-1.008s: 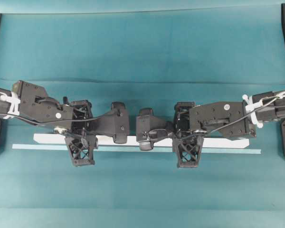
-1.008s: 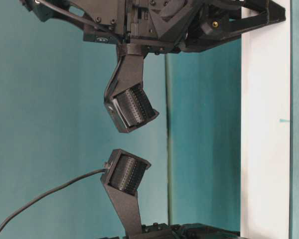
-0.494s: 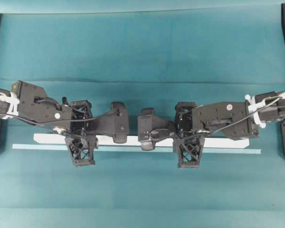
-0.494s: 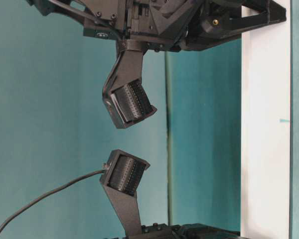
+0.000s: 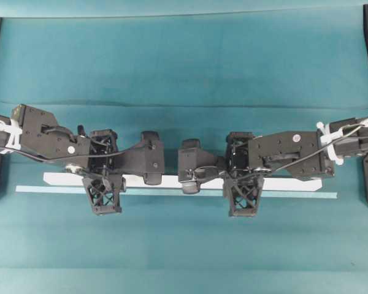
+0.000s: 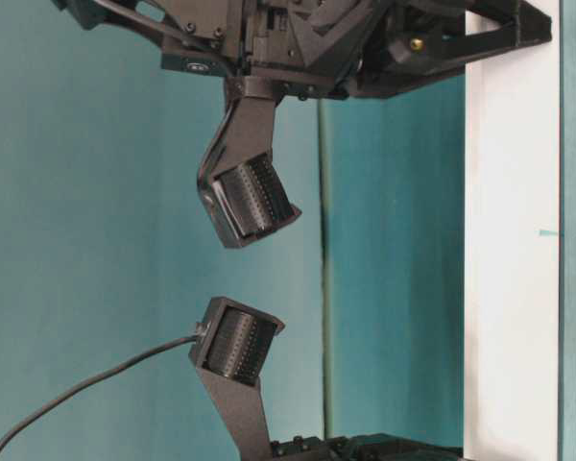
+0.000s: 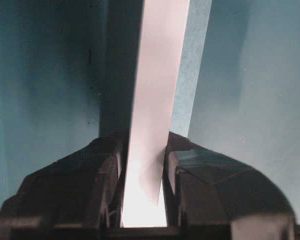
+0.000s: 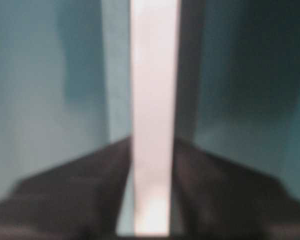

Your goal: Lift a wooden board with both hands.

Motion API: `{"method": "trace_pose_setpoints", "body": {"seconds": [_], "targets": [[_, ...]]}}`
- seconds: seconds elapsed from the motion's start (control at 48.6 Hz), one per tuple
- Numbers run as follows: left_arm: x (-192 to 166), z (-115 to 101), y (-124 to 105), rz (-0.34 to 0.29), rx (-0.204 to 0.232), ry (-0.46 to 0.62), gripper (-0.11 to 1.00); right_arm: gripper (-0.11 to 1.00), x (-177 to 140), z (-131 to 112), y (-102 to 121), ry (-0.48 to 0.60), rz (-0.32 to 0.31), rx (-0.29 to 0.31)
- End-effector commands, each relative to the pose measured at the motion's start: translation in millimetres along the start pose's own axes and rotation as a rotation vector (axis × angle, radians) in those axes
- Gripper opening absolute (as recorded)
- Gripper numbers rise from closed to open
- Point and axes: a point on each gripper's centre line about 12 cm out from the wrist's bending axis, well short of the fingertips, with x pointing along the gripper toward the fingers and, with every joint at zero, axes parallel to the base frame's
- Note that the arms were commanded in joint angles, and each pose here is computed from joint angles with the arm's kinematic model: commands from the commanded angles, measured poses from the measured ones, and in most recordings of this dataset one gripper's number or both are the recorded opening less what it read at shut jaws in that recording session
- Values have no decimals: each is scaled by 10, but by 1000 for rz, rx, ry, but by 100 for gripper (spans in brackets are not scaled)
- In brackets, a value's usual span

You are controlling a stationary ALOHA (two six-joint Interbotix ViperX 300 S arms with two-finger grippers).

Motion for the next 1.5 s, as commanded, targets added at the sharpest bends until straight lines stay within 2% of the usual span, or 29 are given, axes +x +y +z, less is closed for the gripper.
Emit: {"method": "trace_pose_setpoints", "body": {"seconds": [0.0,0.062,0.123,0.247,0.309,0.35,0.555,0.72,0.905,1.213,1.481], "targets": [[-72,52,-35,-11,-18,-37,18,64,5,18,14,-9,3,25],[-74,48,-35,-11,-21,-37,30,80,5,20,18,-11,2,40],[-73,29,-32,-10,-26,-34,48,91,8,15,17,-9,1,52],[-62,-48,-6,-5,-27,-10,82,92,0,36,22,-24,1,54],[-70,-92,2,-2,-24,0,95,92,2,38,22,-29,1,56],[-69,-113,4,-2,-24,5,99,92,2,43,22,-34,1,57],[-143,-106,4,-5,-15,-16,99,92,-78,82,24,-73,3,57],[-343,-33,5,-13,-12,-82,100,92,-275,114,7,-127,7,75],[-604,-26,10,-24,-11,-158,100,92,-621,123,3,-217,15,114],[-1059,-107,47,-38,-21,-275,100,92,-1290,97,-51,-397,21,126],[-1444,-135,57,-59,-11,-438,100,92,-1585,-41,-82,-488,21,130]]}}
